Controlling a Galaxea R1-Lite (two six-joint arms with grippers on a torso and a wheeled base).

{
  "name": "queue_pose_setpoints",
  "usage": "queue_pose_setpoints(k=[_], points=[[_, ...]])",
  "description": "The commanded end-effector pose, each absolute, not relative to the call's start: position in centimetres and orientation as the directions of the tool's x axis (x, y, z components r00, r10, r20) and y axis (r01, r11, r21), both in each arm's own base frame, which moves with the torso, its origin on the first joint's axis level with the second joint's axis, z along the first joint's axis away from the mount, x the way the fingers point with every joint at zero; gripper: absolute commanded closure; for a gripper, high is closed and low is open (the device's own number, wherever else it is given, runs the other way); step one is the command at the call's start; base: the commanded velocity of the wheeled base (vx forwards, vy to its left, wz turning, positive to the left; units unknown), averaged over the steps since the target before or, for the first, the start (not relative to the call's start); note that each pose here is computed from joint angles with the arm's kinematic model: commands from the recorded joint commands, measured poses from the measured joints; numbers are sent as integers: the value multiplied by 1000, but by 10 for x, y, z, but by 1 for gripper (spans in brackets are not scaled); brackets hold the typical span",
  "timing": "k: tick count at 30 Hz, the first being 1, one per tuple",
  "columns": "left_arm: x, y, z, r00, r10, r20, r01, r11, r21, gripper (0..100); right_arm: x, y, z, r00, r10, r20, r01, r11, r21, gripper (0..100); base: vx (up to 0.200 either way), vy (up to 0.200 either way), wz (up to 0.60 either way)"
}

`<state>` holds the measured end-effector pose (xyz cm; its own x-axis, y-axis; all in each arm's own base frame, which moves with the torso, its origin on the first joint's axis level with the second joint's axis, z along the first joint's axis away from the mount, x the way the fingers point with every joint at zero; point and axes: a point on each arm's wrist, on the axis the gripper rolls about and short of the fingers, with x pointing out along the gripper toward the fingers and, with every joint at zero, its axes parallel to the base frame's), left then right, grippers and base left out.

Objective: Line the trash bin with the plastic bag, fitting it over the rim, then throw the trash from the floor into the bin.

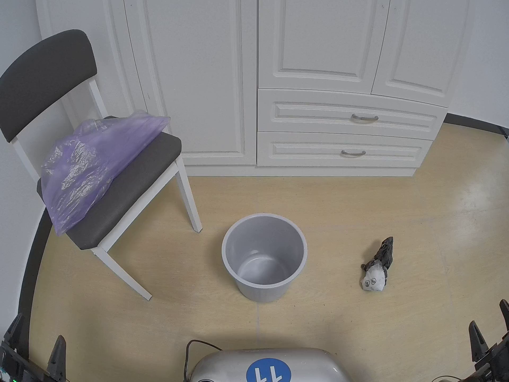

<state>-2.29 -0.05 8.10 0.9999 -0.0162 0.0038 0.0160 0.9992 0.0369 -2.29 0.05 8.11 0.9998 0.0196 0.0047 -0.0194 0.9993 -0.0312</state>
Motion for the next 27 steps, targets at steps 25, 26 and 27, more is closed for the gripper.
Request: queue_pose_setpoints(k=[25,26,27], points=[[54,1,239,998,8,-69,3,988,155,0,48,3,218,977,164,-134,-155,985,70,0,0,0,0],[65,1,246,996,34,-84,-20,987,157,0,56,3,222,978,151,-145,-142,987,72,0,0,0,0],[73,2,252,994,47,-98,-31,987,160,0,62,2,224,979,138,-148,-128,989,72,0,0,0,0]])
